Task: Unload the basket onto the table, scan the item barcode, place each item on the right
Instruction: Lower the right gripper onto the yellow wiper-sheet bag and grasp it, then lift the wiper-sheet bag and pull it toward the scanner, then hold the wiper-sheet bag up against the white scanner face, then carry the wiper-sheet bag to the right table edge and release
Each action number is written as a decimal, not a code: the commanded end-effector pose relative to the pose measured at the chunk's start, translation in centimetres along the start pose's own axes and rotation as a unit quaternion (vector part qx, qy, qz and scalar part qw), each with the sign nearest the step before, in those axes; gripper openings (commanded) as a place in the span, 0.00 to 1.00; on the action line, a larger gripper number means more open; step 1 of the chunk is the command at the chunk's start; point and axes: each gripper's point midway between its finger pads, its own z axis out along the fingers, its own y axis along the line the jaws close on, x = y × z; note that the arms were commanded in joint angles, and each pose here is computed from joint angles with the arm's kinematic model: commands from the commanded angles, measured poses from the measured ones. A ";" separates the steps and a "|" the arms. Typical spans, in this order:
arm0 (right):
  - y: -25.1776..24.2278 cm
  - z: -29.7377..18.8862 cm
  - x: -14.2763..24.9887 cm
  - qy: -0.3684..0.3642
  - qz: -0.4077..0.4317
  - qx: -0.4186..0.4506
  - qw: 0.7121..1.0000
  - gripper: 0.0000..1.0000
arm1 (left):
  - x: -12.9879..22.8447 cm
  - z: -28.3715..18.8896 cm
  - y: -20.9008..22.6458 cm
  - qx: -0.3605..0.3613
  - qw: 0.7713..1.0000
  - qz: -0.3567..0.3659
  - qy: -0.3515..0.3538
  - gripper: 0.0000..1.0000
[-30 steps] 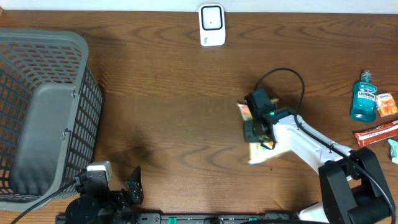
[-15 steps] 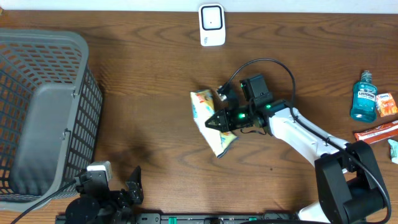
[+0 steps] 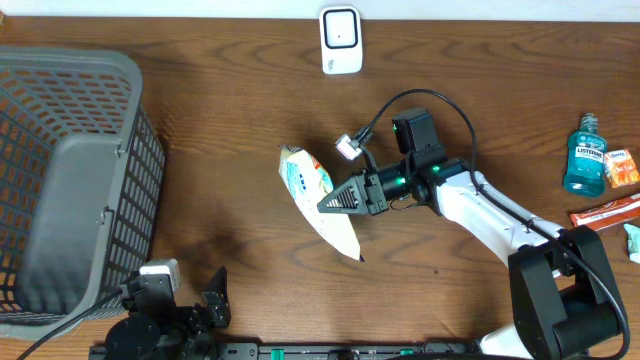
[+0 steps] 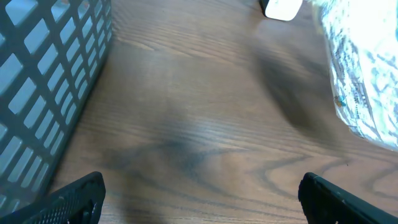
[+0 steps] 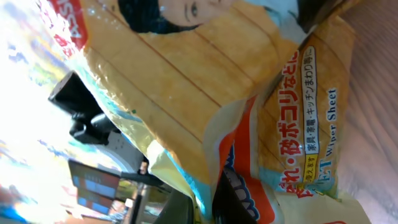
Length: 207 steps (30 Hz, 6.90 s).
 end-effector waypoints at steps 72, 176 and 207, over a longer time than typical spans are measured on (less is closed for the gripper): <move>-0.4 -2.9 -6.3 0.003 0.169 0.099 0.981 0.04 | -0.1 -0.1 0.0 0.001 1.000 0.009 -0.001 0.99; -12.5 -9.7 -27.4 -0.296 -0.192 0.525 0.774 0.01 | -0.1 -0.1 0.0 0.001 1.000 0.009 -0.001 0.99; -17.7 -15.4 -35.7 -0.329 -0.172 0.564 0.737 0.01 | -0.1 -0.1 0.0 0.001 1.000 0.009 -0.001 0.99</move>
